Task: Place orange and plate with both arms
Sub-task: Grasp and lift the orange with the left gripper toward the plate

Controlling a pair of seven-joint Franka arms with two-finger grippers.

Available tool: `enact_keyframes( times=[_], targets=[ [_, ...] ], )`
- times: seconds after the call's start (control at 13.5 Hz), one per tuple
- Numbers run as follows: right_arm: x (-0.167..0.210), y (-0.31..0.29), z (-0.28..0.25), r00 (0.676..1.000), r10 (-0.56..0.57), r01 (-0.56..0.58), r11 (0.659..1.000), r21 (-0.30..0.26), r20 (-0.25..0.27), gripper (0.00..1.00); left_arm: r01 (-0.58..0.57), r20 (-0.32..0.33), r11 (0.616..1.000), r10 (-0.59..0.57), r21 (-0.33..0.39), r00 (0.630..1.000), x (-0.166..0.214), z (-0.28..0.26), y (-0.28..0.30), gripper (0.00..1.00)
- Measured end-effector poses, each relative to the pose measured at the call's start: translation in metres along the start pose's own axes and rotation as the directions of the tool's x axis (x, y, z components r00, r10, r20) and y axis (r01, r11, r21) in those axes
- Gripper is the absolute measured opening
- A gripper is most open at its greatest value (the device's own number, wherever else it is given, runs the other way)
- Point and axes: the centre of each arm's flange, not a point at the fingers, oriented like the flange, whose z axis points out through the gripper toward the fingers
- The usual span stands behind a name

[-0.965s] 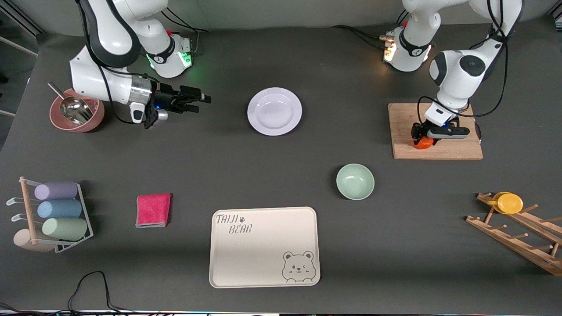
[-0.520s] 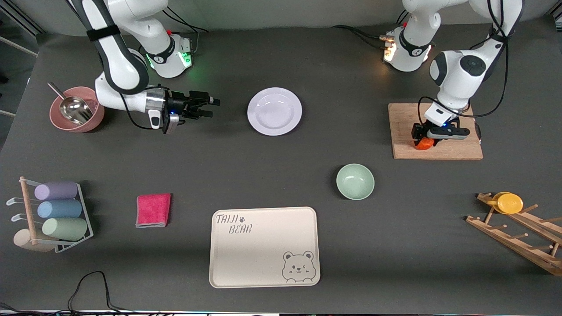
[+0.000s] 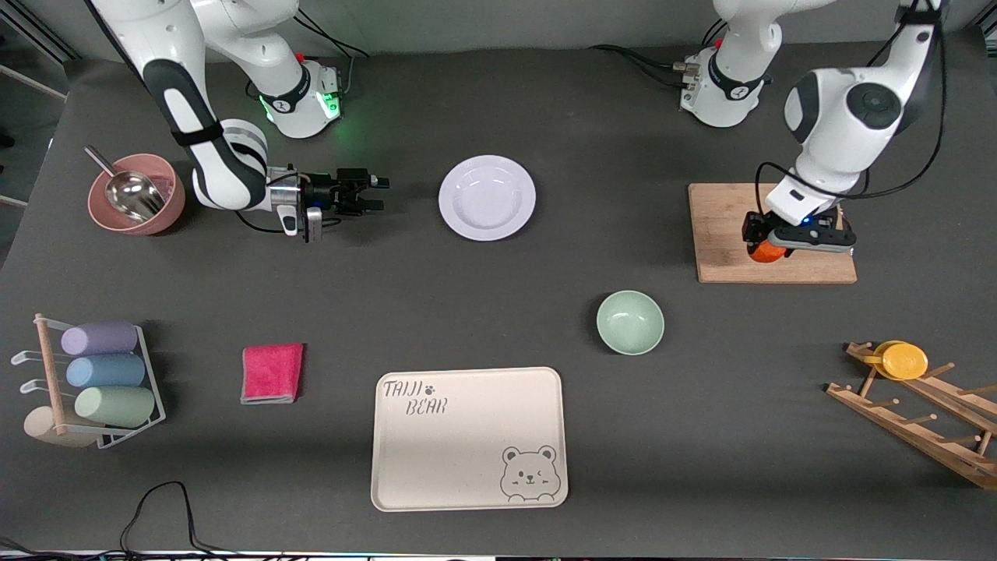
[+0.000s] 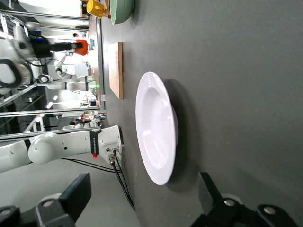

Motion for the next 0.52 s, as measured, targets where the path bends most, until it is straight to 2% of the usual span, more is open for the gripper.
enact_keyframes(
  times=[0.22, 0.52],
  targets=[
    [-0.010, 0.025, 0.009, 0.999, 0.017, -0.016, 1.000, 0.019, -0.032, 1.00, -0.003, 0.060, 0.999, 0.006, -0.053, 0.998, 0.024, -0.064, 0.031, 0.67],
    [-0.017, 0.041, 0.015, 0.998, 0.049, -0.049, 0.999, 0.022, -0.025, 1.00, 0.070, 0.127, 0.994, -0.060, -0.079, 0.990, 0.035, -0.120, 0.098, 0.67]
  ],
)
